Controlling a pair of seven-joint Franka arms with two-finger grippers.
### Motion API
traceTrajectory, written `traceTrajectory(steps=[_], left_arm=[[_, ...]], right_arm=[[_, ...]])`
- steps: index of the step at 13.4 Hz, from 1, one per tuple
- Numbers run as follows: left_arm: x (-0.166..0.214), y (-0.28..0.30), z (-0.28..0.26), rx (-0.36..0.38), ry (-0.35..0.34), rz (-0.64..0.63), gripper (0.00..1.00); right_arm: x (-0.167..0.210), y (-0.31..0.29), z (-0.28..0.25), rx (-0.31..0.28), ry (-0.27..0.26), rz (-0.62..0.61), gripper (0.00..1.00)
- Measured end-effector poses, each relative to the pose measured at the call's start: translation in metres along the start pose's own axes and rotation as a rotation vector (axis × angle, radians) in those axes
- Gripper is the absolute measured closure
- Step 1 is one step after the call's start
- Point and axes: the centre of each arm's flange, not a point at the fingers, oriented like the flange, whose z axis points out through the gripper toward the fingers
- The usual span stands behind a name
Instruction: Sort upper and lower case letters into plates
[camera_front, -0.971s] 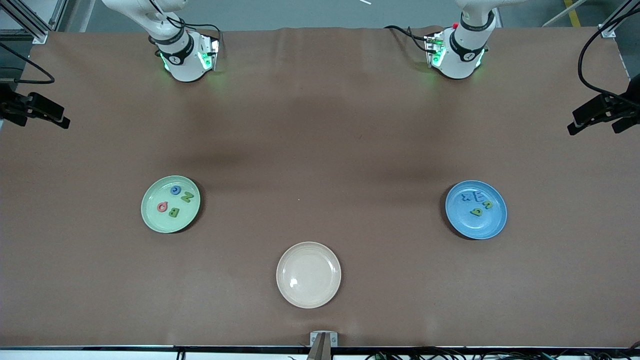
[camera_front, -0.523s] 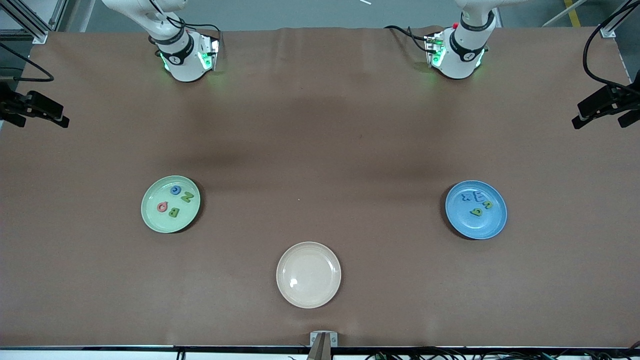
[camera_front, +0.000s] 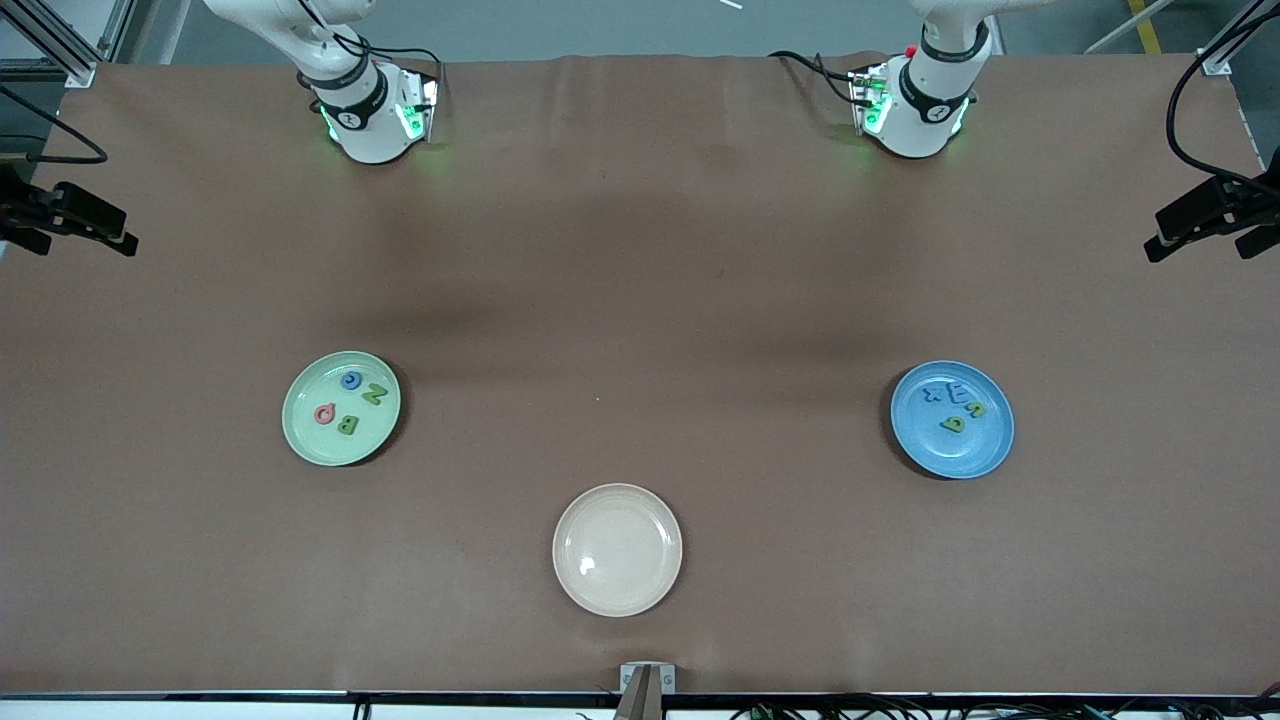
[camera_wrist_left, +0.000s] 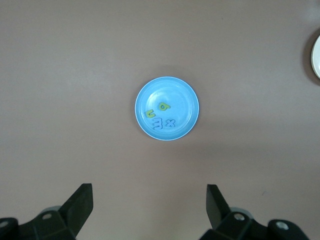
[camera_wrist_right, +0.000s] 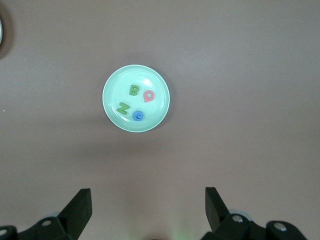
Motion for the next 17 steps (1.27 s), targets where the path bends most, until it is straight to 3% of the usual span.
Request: traceTrajectory(steps=[11, 14, 17], left_arm=[[0.0, 0.001, 0.001, 0.004, -0.001, 0.003, 0.0], [0.0, 0.019, 0.002, 0.067, -0.001, 0.047, 0.0], [-0.001, 0.031, 0.002, 0.083, -0.001, 0.071, 0.0]], right_arm=[[0.0, 0.001, 0.0, 0.0, 0.0, 0.002, 0.0], [0.0, 0.001, 0.0, -0.001, 0.0, -0.001, 0.0], [0.0, 0.001, 0.0, -0.001, 0.0, -0.006, 0.0]])
